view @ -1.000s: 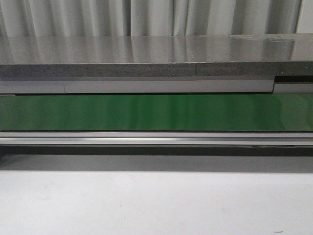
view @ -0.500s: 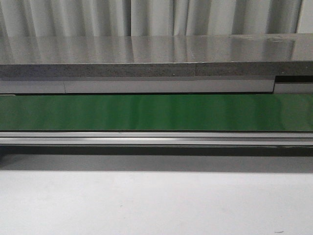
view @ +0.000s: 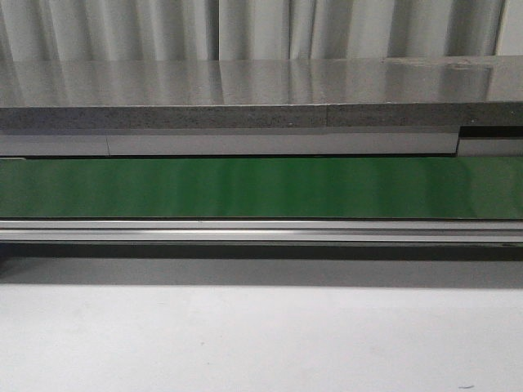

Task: Move button from right to left
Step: 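Close the right gripper around the yellow-capped push-button switch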

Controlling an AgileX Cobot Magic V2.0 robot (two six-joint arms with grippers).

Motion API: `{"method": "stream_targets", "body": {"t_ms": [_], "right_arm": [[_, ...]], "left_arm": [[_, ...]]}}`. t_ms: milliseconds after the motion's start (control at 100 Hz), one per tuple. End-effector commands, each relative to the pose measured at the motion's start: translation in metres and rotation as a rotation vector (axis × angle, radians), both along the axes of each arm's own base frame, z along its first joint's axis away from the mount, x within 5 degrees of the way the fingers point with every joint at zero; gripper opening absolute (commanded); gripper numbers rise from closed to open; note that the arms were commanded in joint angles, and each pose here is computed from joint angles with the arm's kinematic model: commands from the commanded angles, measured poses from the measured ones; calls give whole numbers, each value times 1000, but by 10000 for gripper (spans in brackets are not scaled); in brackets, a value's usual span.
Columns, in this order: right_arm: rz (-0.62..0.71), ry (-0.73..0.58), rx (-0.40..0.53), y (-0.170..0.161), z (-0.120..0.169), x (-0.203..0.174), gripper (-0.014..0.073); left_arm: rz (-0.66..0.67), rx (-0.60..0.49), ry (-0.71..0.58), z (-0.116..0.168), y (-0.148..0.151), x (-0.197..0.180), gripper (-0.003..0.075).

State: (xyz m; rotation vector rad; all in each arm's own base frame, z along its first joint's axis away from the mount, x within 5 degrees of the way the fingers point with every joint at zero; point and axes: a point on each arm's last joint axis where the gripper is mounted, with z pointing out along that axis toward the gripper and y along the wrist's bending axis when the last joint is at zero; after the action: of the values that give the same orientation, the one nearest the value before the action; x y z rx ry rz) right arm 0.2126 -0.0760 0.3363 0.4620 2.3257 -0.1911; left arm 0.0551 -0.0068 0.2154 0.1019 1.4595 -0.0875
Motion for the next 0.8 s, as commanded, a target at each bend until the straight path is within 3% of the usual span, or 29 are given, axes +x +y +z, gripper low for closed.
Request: {"method": "stream_targets", "body": {"t_ms": [0,310,590,790], "right_arm": [[-21,-54,-67,-19,11,15,601],[15,78,-130,-75,-27,69,601],[56,191,-24,-103,-80,93,601],[103,200,6,-112,-96,96,601]], "left_arm": [[1,-21,-66,-5,0,-2,5],[1,-21,-66,-5,0,-2,5],[1,-21,-66,-5,0,-2,5],[1,-21,-66,-5,0,-2,5]]}}
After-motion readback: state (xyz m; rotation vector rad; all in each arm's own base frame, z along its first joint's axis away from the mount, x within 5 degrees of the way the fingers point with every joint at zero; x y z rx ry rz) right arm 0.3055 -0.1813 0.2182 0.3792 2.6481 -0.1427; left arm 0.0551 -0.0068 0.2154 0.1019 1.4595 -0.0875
